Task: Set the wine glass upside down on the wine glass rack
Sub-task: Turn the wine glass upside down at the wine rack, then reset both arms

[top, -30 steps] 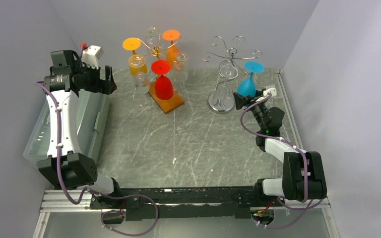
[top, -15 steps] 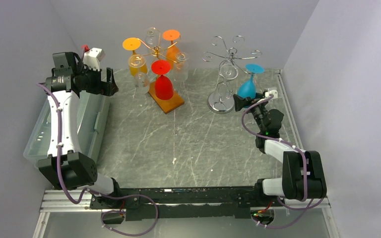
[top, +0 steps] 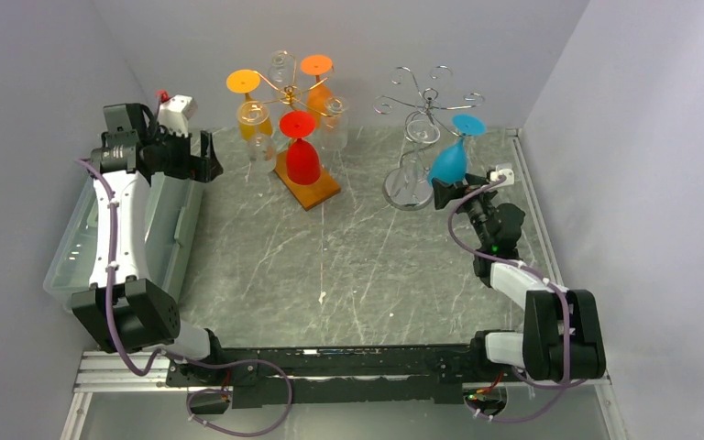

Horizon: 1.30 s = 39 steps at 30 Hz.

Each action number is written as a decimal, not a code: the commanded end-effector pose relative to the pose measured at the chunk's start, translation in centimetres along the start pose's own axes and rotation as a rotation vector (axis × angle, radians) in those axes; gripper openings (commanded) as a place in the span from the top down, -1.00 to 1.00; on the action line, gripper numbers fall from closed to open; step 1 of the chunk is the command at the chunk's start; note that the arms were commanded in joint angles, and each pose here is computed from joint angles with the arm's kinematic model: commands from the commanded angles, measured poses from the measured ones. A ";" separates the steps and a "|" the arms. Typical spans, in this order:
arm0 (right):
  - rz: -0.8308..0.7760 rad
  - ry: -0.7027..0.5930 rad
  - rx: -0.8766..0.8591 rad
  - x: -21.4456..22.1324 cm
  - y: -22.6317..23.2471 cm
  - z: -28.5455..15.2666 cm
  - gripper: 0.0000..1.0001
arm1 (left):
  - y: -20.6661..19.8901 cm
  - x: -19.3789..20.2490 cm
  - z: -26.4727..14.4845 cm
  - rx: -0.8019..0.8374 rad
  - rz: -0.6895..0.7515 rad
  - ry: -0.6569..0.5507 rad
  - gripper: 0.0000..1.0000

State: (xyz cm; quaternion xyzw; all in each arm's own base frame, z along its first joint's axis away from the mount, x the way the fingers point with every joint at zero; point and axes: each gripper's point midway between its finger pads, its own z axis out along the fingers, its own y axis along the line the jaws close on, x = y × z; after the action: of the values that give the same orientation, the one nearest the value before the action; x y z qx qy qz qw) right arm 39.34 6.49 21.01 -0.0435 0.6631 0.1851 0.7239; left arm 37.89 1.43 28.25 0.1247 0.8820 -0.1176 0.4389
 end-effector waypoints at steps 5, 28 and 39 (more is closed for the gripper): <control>0.057 0.023 0.138 0.1 -1.4 -2.6 -1.00 | -3.1 1.7 -0.1 0.118 0.046 -0.086 -0.99; 0.050 0.173 0.716 5.8 -10.3 -10.6 -1.00 | -2.6 13.5 9.8 0.108 0.056 -0.134 -0.99; 0.010 0.134 0.664 6.1 -10.3 -9.8 -0.99 | -1.1 14.6 14.6 0.041 0.083 -0.263 -0.98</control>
State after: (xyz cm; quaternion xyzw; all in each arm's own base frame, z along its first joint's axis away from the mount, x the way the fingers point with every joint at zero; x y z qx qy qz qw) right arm 32.92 -3.87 8.91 0.1759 0.7828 -0.0308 0.5960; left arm 37.16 -3.13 6.77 0.1680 0.8396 -0.1498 0.4944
